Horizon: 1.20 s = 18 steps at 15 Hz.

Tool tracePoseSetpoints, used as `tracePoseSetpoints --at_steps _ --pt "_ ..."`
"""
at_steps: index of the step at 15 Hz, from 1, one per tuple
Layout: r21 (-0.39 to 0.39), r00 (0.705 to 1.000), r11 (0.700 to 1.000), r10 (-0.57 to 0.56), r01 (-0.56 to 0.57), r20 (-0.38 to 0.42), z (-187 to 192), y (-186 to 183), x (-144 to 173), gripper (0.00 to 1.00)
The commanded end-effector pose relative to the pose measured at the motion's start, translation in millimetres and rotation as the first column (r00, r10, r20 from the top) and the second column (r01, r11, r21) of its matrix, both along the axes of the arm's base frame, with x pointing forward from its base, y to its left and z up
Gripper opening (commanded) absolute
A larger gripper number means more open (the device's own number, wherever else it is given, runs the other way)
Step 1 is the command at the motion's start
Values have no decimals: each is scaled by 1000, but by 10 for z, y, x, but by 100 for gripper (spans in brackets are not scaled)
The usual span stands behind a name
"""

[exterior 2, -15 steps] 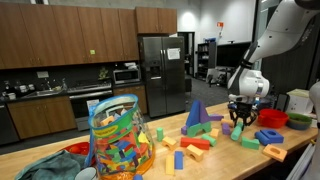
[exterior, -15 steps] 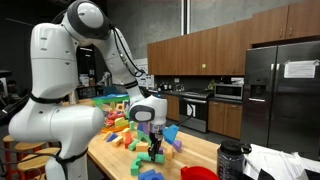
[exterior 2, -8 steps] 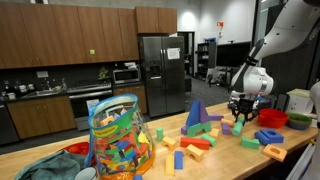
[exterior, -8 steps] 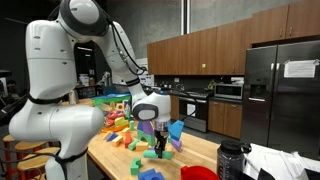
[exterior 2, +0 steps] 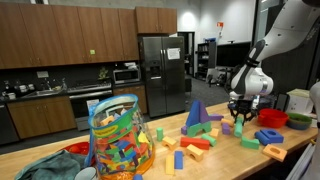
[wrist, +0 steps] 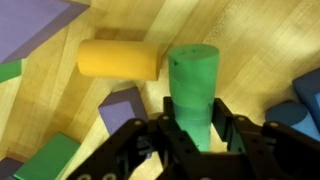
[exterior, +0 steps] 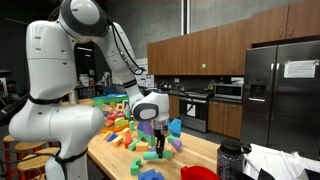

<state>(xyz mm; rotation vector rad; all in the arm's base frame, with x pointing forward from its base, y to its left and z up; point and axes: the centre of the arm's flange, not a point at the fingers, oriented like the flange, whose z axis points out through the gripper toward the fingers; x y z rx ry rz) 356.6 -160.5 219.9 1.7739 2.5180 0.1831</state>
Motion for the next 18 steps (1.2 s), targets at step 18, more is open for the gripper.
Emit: tracePoseSetpoints --at_steps 18 --pt "-235 868 972 95 25 487 475 202 -287 16"
